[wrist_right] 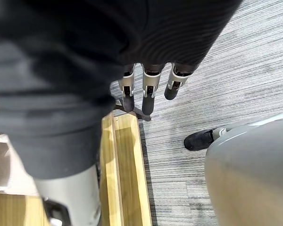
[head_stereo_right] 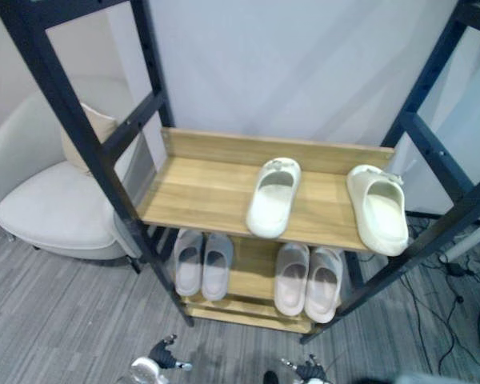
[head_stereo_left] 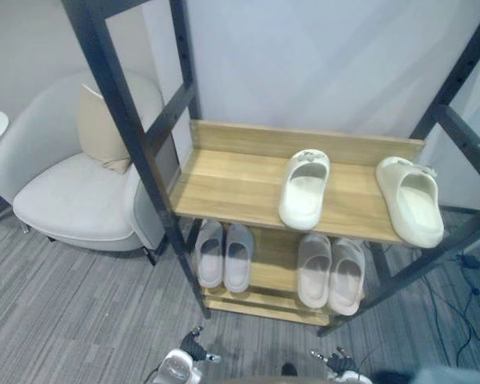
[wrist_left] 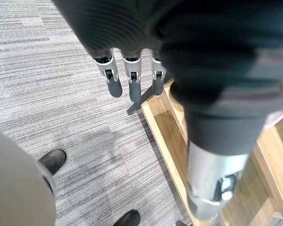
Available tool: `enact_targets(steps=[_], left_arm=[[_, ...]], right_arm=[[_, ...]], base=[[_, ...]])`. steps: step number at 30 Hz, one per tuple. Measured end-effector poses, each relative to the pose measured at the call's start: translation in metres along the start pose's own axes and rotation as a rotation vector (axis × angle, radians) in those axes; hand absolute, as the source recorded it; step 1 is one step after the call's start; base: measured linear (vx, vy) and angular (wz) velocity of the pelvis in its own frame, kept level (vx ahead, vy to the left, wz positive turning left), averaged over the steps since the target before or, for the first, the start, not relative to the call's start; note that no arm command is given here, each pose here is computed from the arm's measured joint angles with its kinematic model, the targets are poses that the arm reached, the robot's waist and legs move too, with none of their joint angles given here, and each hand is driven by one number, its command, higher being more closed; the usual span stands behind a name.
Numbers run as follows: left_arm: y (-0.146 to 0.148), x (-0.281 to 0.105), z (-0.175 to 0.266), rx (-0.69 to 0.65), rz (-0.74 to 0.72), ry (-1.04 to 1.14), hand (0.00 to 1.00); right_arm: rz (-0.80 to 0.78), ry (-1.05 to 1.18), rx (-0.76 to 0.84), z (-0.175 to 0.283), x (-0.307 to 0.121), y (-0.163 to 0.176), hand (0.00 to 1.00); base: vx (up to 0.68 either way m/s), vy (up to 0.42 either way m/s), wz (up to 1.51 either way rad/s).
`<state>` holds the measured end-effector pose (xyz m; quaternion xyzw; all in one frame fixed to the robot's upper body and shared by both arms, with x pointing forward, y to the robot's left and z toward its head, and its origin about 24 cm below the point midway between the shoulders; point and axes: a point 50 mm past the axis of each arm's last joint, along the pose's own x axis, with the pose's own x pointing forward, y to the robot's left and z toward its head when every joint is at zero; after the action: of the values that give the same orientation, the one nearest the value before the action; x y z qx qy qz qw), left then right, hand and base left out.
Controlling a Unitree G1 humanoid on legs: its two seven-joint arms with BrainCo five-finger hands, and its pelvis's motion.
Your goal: Organize the slippers on the shoe rack
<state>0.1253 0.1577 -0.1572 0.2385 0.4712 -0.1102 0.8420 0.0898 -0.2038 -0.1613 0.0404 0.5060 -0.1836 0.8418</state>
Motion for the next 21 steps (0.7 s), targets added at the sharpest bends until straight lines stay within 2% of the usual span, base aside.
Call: enact_targets(steps=[6,10,17,21], left_arm=[[-0.003,0.000,0.002,0.019,-0.008,-0.008,0.00],[-0.016,-0.001,0.013,0.119,-0.059,-0.069,0.00],[-0.057,-0.017,0.088,0.294,-0.237,-0.421,0.00],[-0.085,-0.043,0.140,0.350,-0.392,-0.662,0.00]], right_arm=[[-0.006,-0.001,-0.001,0.000,0.000,-0.001,0.00],[-0.010,-0.004,-0.001,0.000,0.000,-0.001,0.00],[-0.019,-0.014,0.011,0.001,0.000,-0.002,0.00],[-0.028,-0.017,0.032,0.002,0.000,-0.004,0.00]], base=[[-0.04,-0.026,0.01],[0.00,0.000,0.00],[0.00,-0.001,0.01],[0.00,0.000,-0.02]])
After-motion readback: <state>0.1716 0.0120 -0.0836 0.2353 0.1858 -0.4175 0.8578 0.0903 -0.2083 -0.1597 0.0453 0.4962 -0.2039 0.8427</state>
